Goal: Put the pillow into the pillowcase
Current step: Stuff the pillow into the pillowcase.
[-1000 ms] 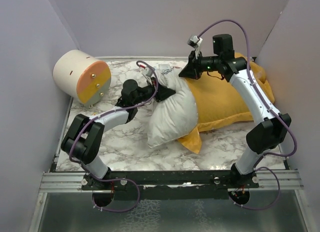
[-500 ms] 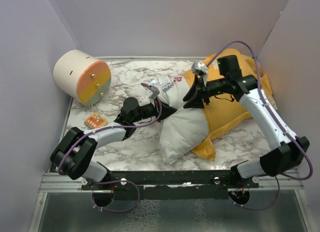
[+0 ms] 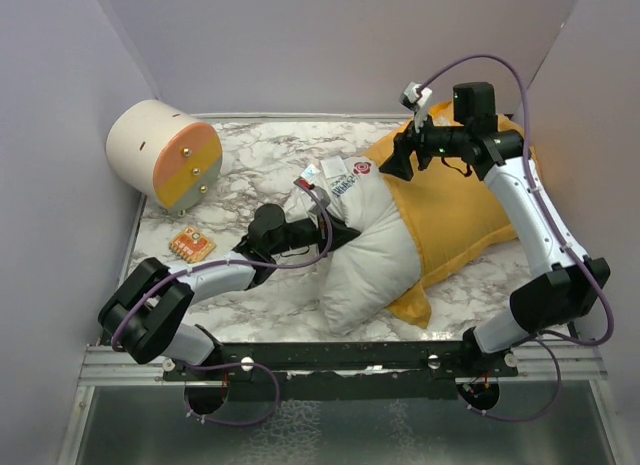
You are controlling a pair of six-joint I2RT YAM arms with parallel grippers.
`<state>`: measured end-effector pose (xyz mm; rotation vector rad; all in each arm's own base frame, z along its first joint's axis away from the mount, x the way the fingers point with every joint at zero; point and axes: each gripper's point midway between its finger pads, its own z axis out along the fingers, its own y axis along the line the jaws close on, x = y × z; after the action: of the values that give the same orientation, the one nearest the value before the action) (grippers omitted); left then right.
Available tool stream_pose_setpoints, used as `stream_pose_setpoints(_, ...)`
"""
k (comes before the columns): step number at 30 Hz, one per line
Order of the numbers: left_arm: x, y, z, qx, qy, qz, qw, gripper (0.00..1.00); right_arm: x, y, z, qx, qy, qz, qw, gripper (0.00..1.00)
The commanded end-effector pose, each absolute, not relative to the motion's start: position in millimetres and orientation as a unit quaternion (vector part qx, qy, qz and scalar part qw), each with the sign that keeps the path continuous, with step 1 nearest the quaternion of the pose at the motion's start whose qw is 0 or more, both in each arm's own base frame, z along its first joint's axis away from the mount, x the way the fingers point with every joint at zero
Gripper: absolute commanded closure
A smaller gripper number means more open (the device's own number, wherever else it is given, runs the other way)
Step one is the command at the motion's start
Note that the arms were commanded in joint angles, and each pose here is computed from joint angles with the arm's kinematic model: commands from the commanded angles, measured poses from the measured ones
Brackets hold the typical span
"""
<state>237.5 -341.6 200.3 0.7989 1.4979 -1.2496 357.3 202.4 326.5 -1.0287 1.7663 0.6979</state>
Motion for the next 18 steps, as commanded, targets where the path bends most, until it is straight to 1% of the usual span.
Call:
stream_pose_setpoints(1, 203, -346, 156, 0.379, 0.646, -0.521, 0.409, 1.0, 370, 186, 294, -0.387, 0.774, 0.241, 0.439, 0.27)
stream_pose_setpoints(7, 194, -349, 148, 0.389, 0.648, -0.524, 0.392, 1.0, 361, 181, 274, -0.397, 0.787, 0.224, 0.415, 0.3)
stream_pose_setpoints(9, 192, -351, 147, 0.391, 0.649, -0.525, 0.389, 1.0, 357, 180, 272, -0.4, 0.788, 0.222, 0.411, 0.36)
stream_pose_setpoints(12, 188, -353, 146, 0.395, 0.647, -0.526, 0.384, 1.0, 354, 177, 264, -0.405, 0.794, 0.215, 0.398, 0.49)
stream_pose_setpoints(15, 184, -354, 147, 0.405, 0.645, -0.525, 0.382, 1.0, 353, 176, 256, -0.408, 0.8, 0.213, 0.386, 0.68)
stream_pose_setpoints(18, 182, -355, 149, 0.42, 0.638, -0.522, 0.38, 1.0, 345, 189, 260, -0.416, 0.791, 0.253, 0.371, 0.9)
